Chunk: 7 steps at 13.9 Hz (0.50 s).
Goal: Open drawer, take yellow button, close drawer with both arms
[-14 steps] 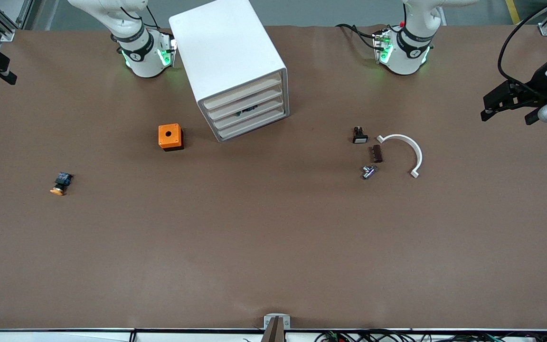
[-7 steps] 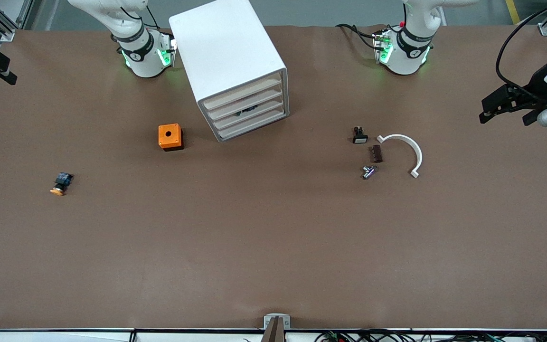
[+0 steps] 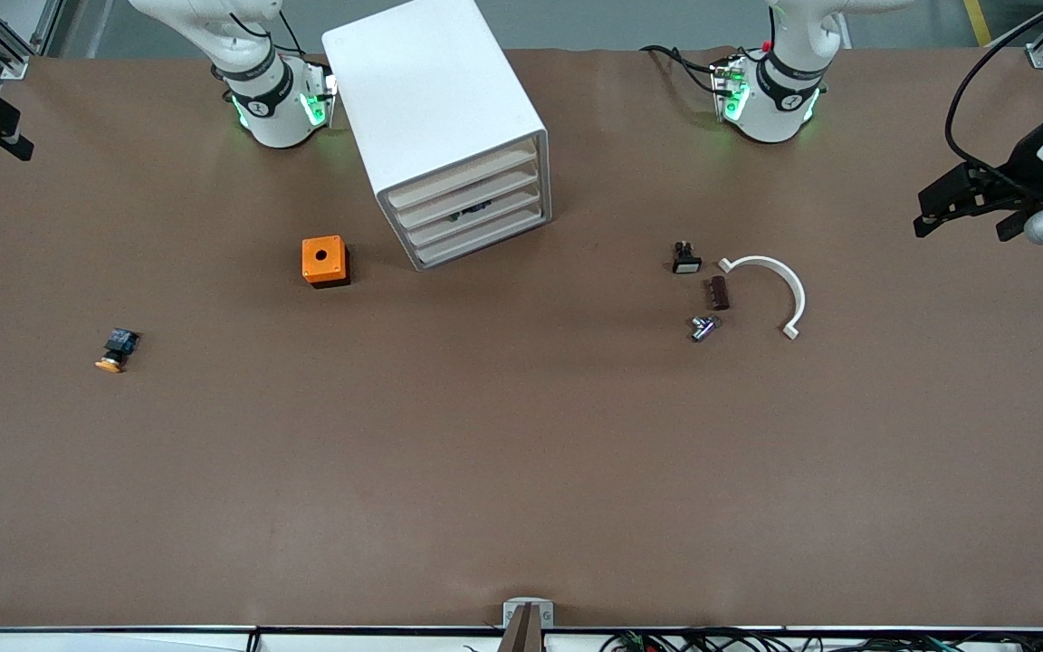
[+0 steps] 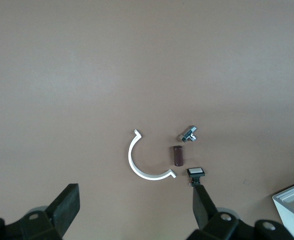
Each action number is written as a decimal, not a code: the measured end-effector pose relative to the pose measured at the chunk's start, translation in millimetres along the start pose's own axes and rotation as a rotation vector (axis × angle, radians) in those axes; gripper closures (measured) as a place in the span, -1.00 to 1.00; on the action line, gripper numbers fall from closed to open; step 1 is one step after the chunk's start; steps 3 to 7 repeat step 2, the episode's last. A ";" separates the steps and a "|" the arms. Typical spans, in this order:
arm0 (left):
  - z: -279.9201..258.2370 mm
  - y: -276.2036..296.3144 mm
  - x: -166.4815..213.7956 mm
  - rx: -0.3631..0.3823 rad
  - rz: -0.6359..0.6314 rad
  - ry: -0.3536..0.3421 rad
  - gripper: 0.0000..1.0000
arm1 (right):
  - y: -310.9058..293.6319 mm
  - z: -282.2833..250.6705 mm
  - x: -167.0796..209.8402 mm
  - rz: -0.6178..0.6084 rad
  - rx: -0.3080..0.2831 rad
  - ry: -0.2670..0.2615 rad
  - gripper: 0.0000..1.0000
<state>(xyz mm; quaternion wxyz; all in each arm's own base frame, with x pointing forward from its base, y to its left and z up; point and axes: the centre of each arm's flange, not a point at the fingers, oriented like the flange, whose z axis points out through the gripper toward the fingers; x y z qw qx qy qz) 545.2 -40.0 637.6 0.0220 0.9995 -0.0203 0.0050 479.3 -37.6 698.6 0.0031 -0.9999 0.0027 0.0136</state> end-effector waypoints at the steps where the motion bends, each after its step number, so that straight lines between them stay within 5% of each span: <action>1: 0.9 0.0 0.5 0.000 0.000 -0.002 -1.00 | 0.0 0.0 0.0 0.000 0.000 0.000 -1.00; 7: 1.6 -0.1 0.9 0.000 0.000 -0.003 -1.00 | 0.0 0.1 -0.1 0.000 0.000 -0.001 -1.00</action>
